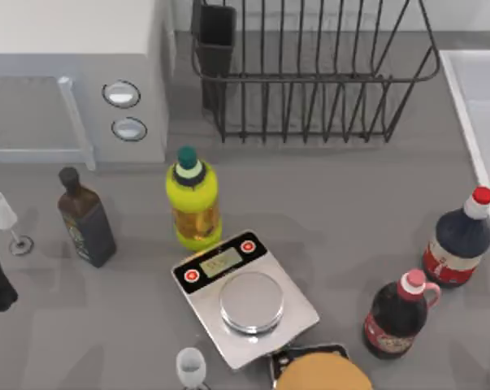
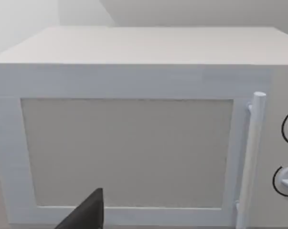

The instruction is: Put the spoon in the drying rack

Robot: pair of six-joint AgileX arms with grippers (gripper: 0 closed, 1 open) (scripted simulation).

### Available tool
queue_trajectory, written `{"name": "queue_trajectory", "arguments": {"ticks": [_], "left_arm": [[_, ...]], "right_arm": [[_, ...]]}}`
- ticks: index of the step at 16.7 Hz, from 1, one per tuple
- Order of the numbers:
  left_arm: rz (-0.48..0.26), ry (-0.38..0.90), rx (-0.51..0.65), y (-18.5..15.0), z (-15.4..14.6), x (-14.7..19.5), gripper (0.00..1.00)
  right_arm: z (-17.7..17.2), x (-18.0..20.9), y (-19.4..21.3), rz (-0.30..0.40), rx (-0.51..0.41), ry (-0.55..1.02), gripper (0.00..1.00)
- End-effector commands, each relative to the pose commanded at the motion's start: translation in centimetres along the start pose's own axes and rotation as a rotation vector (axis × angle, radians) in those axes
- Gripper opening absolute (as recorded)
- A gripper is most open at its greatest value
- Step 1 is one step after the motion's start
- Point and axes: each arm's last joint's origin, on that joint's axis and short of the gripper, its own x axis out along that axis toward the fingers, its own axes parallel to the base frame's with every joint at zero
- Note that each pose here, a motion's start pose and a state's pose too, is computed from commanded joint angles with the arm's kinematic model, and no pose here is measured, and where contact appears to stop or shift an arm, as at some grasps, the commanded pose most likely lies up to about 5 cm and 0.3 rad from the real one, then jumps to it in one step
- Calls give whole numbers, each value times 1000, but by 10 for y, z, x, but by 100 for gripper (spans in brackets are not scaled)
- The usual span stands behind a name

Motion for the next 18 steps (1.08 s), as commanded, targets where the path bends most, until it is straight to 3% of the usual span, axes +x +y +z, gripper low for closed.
{"name": "queue_trajectory", "arguments": {"ticks": [4,8,13,18], "left_arm": [[0,0,0,0,0,0,100],[0,0,0,0,0,0,100],[0,0,0,0,0,0,100],[0,0,0,0,0,0,100]], "right_arm": [[5,0,-2,-19,-19,34,100],[26,6,-12,-97,-101,239,100],[42,35,-41,-164,-161,760,100],[37,69,-87,-116,-89,1275,100]]}}
